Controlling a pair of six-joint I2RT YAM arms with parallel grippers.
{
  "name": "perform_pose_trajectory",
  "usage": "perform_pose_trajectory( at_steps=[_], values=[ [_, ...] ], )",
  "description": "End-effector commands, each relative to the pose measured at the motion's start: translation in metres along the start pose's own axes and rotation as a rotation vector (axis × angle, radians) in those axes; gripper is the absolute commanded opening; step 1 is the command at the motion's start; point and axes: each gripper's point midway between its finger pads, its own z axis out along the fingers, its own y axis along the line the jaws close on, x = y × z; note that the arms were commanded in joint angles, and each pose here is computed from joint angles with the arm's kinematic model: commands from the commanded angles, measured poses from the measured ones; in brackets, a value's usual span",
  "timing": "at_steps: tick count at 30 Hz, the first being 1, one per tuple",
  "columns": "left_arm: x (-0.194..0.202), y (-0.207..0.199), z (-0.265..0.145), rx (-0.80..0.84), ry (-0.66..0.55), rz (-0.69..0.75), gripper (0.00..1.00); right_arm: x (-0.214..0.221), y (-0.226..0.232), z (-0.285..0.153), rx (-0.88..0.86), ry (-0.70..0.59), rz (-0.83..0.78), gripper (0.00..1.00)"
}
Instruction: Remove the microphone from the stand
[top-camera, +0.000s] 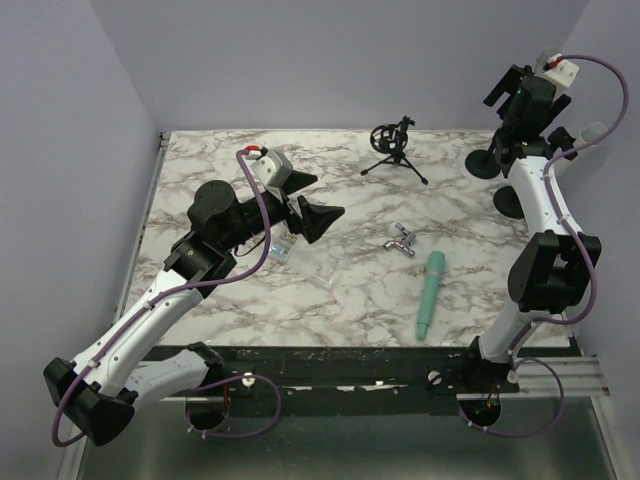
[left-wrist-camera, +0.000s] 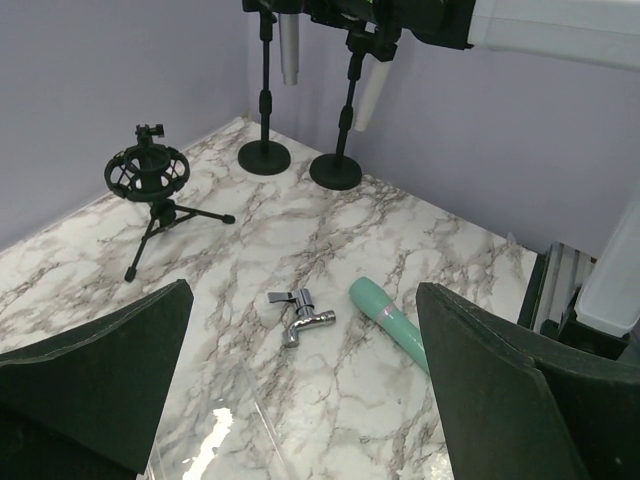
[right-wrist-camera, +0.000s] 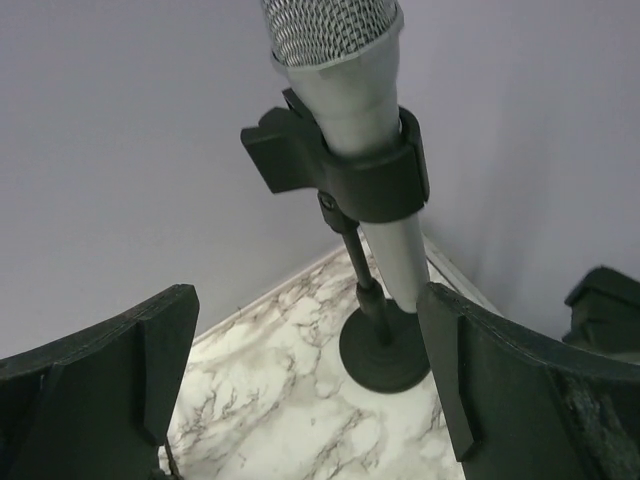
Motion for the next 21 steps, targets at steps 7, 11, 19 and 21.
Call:
perform_pose_trajectory(
  at_steps=[7, 11, 19, 21],
  values=[
    [-0.012, -0.009, -0.001, 0.035, -0.035, 0.019, 0.98, -0.010, -0.013, 0.055, -0.164, -0.030, -0.014, 1.00],
    [-0.010, -0.009, 0.000, 0.040, -0.028, 0.018, 0.98, -0.004, -0.004, 0.057, -0.291, -0.030, -0.029, 1.00],
    [-0.006, -0.009, 0.004, 0.048, -0.015, 0.005, 0.98, 0.002, -0.005, 0.053, -0.289, -0.015, 0.004, 0.98],
    [-0.007, -0.010, 0.004, 0.050, -0.016, 0.004, 0.98, 0.003, -0.012, 0.054, -0.239, -0.005, 0.054, 0.99]
  ],
)
